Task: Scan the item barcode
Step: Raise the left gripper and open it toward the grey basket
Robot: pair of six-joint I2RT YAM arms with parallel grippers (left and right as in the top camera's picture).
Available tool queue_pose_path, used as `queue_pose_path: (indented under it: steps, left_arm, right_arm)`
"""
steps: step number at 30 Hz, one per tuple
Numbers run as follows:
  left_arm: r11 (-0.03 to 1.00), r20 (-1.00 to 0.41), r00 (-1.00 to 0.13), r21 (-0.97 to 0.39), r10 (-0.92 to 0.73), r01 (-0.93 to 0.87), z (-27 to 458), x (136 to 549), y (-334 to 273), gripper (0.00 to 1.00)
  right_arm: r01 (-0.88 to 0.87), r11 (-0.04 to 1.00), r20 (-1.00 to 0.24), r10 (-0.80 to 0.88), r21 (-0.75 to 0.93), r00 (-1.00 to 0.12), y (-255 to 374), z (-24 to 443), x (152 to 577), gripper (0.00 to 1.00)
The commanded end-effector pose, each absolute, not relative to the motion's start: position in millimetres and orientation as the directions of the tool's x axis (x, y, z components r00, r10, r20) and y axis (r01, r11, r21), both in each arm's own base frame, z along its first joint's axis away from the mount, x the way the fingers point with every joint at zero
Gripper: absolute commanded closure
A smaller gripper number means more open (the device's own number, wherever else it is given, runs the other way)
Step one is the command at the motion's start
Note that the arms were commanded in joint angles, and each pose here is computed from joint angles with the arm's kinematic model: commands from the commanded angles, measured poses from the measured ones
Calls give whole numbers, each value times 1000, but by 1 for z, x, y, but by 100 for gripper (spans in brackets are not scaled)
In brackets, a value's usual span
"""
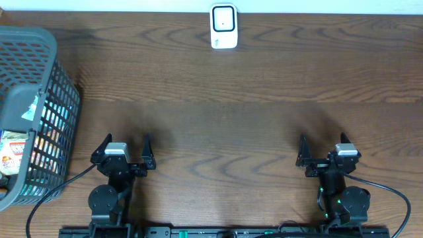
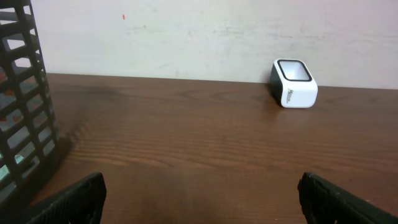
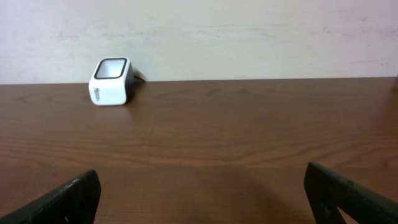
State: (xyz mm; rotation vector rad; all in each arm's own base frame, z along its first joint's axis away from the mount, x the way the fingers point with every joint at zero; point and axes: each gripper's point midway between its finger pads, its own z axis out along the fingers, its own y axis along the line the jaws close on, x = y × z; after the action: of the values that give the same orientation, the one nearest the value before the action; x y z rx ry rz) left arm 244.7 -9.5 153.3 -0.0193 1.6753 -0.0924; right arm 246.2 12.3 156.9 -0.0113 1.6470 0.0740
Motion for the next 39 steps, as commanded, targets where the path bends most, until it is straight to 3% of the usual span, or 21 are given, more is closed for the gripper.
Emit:
queue_pose_path:
  steps: [1,23,32,37,39]
  left_arm:
    - [997,-986,-153,-66,-59,40,138,244,-9,2]
    - [997,-986,-152,-70,-63,40,138,244,-9,2]
    - [984,-975,-145,-174,-168,26,141,244,-9,2]
    - [982,-985,-29,-171,-169,83,171,246,-16,2]
    - [971,-983,77,-151,-168,187,201,243,-30,3]
  right_arm:
    - [-58,998,-996,24,29,-84,14,155,246,1]
    - [-58,998,-996,24,29,-84,14,155,246,1]
    - [-58,998,-996,24,29,-84,14,155,246,1]
    - [-58,998,-996,24,29,-84,14,155,246,1]
    - [-58,998,-996,25,30,-84,14,155,246,1]
